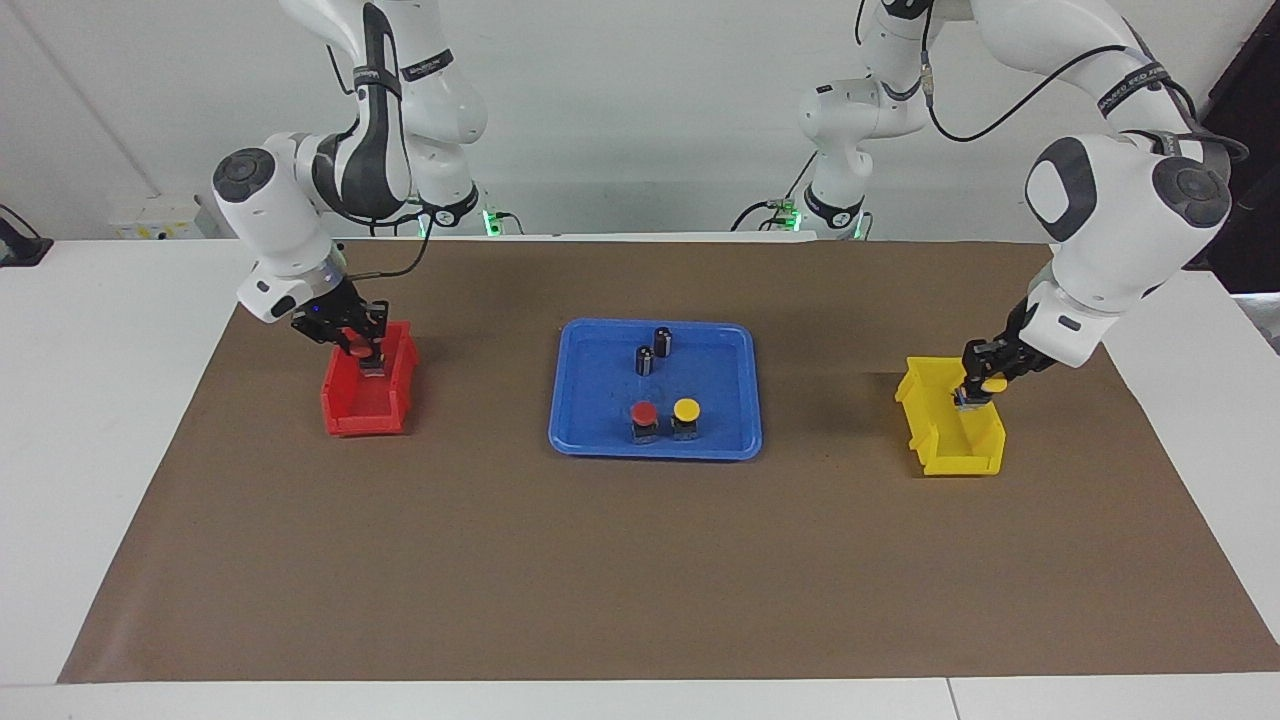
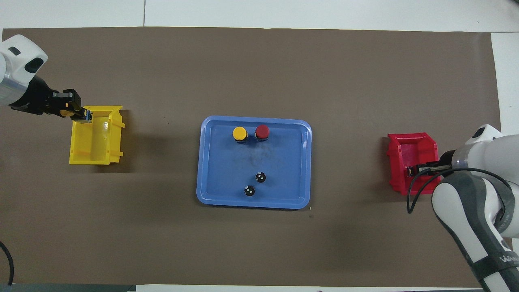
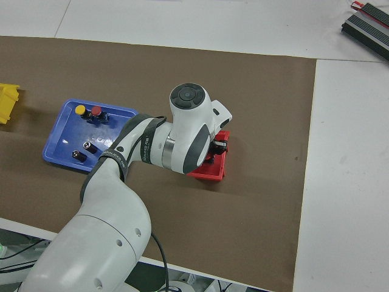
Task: Sort red and yellow buttons by color
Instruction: 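Release the yellow button in the yellow bin while the right gripper reaches red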
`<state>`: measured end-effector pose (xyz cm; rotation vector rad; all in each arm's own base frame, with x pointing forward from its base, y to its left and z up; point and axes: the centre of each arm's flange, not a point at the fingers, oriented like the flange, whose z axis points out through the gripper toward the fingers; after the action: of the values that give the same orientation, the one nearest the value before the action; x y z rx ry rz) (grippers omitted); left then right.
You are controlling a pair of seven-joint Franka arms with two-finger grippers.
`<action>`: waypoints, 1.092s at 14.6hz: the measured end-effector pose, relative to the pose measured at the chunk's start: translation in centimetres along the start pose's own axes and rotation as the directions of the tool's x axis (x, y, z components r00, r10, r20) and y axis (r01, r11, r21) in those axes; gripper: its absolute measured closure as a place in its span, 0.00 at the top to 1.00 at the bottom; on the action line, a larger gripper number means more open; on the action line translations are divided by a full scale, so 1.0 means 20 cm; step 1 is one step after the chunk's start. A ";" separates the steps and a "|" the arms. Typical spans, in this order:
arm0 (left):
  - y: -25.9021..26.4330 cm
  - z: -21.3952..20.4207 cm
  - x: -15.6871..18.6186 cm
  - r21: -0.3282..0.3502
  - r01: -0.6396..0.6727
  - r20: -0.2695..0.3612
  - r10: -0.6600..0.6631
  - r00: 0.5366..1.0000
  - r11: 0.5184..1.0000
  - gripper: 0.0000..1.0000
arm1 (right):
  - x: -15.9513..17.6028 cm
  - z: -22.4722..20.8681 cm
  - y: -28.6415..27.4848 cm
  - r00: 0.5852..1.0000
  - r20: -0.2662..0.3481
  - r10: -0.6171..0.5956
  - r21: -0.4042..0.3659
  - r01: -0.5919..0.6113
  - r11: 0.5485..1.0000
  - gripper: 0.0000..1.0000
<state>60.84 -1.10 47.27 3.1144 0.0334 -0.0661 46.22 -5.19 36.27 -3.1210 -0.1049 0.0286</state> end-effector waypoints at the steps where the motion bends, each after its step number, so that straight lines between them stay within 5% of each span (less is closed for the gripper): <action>1: -0.02 0.05 -0.01 0.000 0.004 -0.008 -0.004 1.000 1.000 0.41 | -0.01 0.02 0.00 1.000 0.000 0.001 -0.001 -0.001 1.000 0.41; 12: -0.08 0.47 -0.25 0.013 -0.028 0.002 0.028 1.000 1.000 0.41 | 0.03 -0.03 0.00 0.999 -0.028 -0.036 -0.007 0.036 0.999 0.49; 16: -0.09 0.59 -0.29 0.014 -0.040 -0.013 0.041 0.999 0.999 0.41 | 0.20 -0.34 -0.11 0.997 -0.022 -0.075 0.017 0.076 0.997 0.67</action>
<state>54.48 0.28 35.75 3.1278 -0.0300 -0.0456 50.22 -2.85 43.07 -3.0959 -0.2207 -0.0048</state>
